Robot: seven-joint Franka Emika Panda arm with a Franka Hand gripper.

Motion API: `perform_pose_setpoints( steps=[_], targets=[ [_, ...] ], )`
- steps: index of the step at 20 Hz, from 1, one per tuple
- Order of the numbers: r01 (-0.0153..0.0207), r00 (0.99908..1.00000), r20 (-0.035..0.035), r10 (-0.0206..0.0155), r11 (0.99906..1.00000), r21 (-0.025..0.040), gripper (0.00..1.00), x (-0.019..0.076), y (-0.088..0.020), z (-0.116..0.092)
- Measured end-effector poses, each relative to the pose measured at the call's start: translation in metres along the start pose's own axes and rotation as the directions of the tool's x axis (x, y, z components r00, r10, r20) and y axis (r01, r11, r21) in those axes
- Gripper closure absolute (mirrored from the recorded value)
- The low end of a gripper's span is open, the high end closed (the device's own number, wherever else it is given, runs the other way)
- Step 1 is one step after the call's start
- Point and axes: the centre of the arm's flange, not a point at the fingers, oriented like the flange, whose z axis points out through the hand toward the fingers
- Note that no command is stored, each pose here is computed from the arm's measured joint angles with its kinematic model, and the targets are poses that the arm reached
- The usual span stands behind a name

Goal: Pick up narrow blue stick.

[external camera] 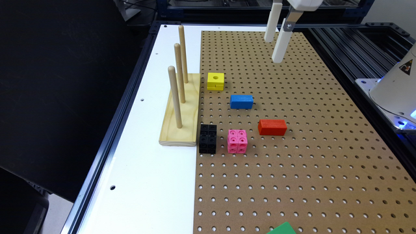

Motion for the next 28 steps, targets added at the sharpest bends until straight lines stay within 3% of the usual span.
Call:
perform_pose_setpoints(
  steps=[4,8,11,17,21,25,28],
  targets=[
    [-0.0007,0.999984,0.0056,0.0008,0.999996,-0.0026,0.00,0.0038,-0.003,0.020],
    [-0.0016,0.999975,0.0068,0.0016,0.999998,-0.0010,0.00,0.0069,-0.006,0.038],
    [-0.0022,0.999979,0.0060,0.0022,0.999997,-0.0005,0.00,0.0075,-0.006,0.038],
    [-0.0071,0.999961,0.0051,0.0071,0.999974,-0.0016,0.00,0.0108,-0.003,0.038],
    [-0.0089,0.999828,0.0162,0.0091,0.999893,-0.0116,0.00,0.0116,-0.002,0.053],
    [-0.0099,0.999800,0.0173,0.0100,0.999907,-0.0094,0.00,0.0137,-0.004,0.073],
    [-0.0101,0.999808,0.0167,0.0102,0.999915,-0.0083,0.00,0.0141,-0.004,0.075]
  ],
)
